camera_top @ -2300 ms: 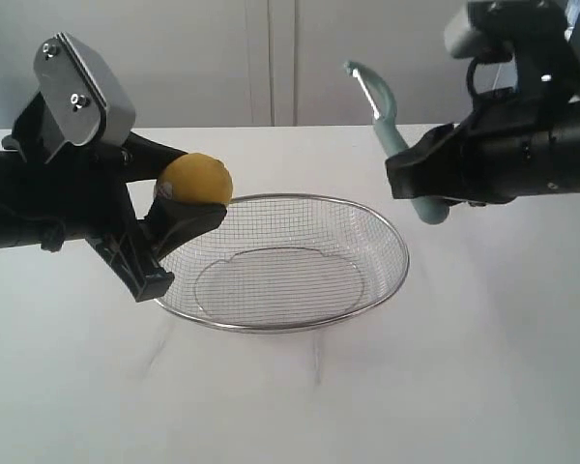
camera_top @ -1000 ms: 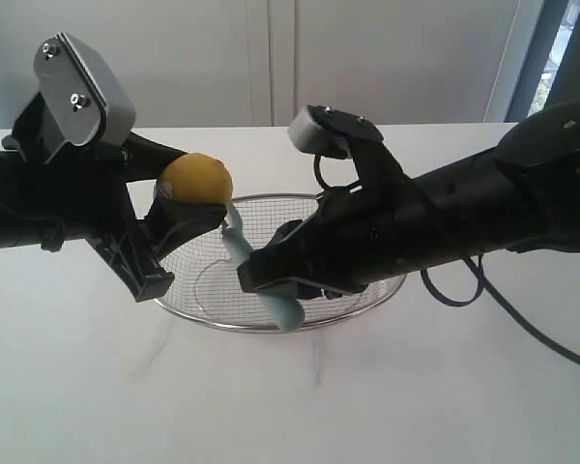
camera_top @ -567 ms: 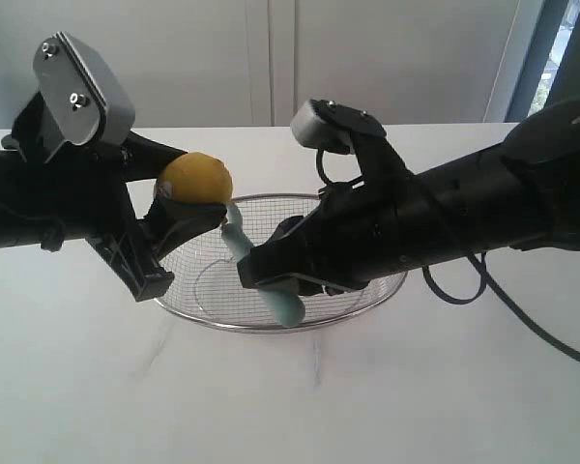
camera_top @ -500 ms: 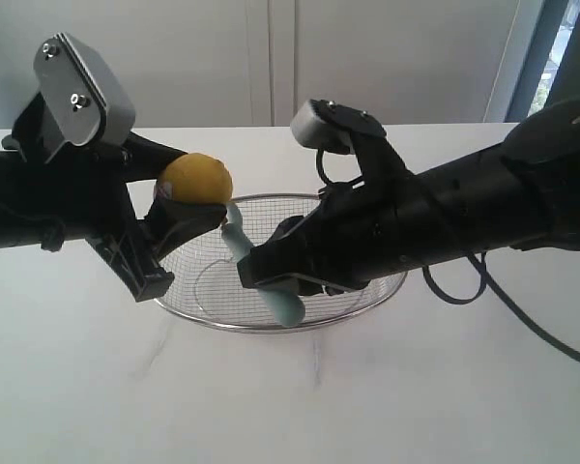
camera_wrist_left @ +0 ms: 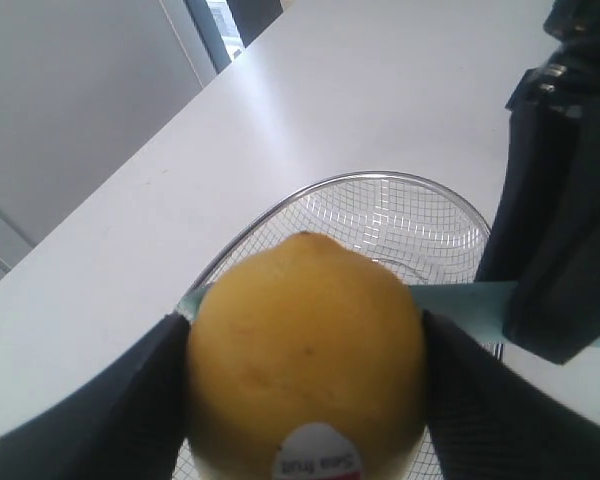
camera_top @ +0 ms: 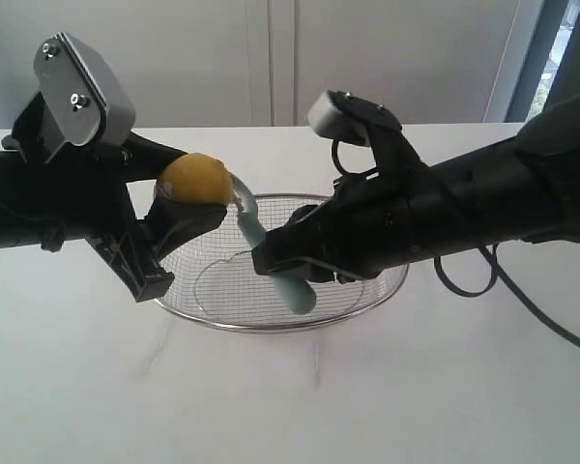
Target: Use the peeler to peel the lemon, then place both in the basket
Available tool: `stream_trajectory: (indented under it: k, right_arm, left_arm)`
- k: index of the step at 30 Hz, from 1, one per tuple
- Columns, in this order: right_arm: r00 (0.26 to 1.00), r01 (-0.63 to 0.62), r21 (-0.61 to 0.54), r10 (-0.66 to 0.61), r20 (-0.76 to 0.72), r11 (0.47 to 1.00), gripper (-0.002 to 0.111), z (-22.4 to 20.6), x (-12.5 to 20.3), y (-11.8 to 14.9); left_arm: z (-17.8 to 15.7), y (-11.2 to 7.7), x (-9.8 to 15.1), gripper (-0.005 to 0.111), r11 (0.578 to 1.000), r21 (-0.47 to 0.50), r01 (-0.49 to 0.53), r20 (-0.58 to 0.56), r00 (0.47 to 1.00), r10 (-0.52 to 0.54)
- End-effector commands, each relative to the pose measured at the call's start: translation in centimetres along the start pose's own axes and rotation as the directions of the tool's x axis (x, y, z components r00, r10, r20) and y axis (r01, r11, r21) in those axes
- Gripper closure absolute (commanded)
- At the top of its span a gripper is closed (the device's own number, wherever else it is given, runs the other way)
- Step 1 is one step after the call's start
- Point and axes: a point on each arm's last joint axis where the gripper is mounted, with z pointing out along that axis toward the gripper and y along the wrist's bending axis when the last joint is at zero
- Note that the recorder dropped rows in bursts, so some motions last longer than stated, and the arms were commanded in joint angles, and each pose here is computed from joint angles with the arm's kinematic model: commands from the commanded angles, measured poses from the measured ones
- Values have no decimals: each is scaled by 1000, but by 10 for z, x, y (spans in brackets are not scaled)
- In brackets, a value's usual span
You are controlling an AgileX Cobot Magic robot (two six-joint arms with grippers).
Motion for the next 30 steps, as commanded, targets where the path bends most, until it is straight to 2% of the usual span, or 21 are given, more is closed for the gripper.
stream_trajectory:
  k: [1, 17, 30]
  right_arm:
    - [1000, -2, -20, 2, 19, 1000, 108, -6, -5, 3]
    - [993, 55, -25, -52, 102, 998, 108, -30, -12, 21]
    - [987, 56, 30, -60, 146, 998, 108, -33, -16, 18]
  left_arm:
    - [-2, -2, -3, 107, 1000, 16, -23, 23, 999, 23]
    - [-2, -2, -3, 107, 1000, 16, -23, 23, 999, 23]
    - [-2, -2, -3, 107, 1000, 16, -23, 23, 999, 23]
